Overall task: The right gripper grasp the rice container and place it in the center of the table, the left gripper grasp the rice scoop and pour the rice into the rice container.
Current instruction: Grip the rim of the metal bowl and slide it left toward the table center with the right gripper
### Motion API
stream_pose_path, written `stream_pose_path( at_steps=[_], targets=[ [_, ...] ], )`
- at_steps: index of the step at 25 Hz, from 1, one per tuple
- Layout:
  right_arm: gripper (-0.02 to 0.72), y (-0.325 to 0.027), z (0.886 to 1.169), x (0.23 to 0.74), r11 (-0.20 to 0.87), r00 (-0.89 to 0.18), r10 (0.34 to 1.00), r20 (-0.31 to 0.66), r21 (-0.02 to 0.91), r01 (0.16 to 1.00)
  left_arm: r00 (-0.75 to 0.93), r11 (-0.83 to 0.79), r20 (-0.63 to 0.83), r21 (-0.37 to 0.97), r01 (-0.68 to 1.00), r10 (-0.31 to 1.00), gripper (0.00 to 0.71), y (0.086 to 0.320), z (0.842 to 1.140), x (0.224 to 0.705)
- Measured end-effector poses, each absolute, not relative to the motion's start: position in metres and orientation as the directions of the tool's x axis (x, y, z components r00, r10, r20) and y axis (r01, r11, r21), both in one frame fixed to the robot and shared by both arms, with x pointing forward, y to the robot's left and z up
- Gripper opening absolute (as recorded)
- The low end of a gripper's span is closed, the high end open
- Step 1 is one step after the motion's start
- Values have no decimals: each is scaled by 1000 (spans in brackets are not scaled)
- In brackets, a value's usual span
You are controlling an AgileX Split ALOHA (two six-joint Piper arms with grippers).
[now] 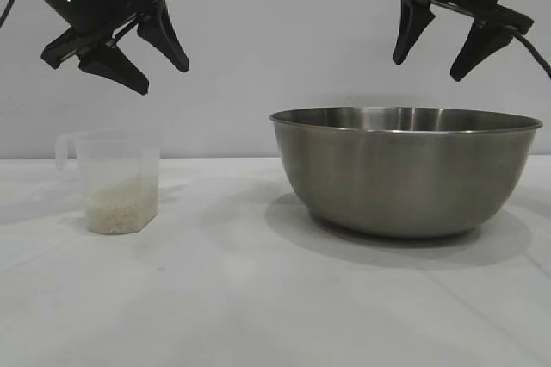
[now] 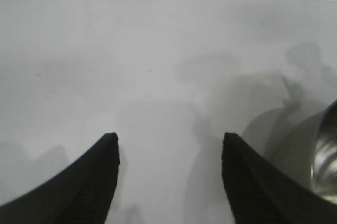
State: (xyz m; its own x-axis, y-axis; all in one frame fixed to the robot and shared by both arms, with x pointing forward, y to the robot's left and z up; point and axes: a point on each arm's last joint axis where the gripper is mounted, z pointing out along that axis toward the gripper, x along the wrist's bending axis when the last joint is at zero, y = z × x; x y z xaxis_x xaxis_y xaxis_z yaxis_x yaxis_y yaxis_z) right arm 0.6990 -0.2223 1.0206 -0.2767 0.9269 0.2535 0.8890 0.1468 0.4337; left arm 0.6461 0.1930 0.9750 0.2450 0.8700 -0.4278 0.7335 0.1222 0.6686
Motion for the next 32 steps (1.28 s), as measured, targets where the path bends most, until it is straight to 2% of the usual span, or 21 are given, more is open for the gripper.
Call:
stream_pose_path(
  at_steps=[4, 14, 21, 26, 29, 32],
  targets=[
    [561, -227, 1036, 691, 180, -259, 940, 222, 323, 929, 245, 122, -428, 669, 734, 870, 398, 193, 975, 646],
    [561, -231, 1038, 680, 134, -193, 956, 220, 256, 957, 245, 122, -428, 669, 734, 870, 398, 193, 975, 646],
    [561, -233, 1017, 641, 129, -156, 956, 248, 120, 984, 246, 121, -427, 669, 733, 870, 398, 193, 975, 646],
    [561, -234, 984, 620, 127, -118, 956, 269, -14, 992, 246, 122, -428, 669, 733, 870, 398, 193, 975, 646],
    [561, -234, 975, 616, 126, -108, 955, 276, -46, 991, 246, 122, -428, 669, 733, 870, 398, 193, 975, 646],
    [461, -233, 966, 620, 114, -99, 955, 278, -40, 993, 246, 122, -428, 669, 733, 870, 398, 193, 975, 646]
  ],
)
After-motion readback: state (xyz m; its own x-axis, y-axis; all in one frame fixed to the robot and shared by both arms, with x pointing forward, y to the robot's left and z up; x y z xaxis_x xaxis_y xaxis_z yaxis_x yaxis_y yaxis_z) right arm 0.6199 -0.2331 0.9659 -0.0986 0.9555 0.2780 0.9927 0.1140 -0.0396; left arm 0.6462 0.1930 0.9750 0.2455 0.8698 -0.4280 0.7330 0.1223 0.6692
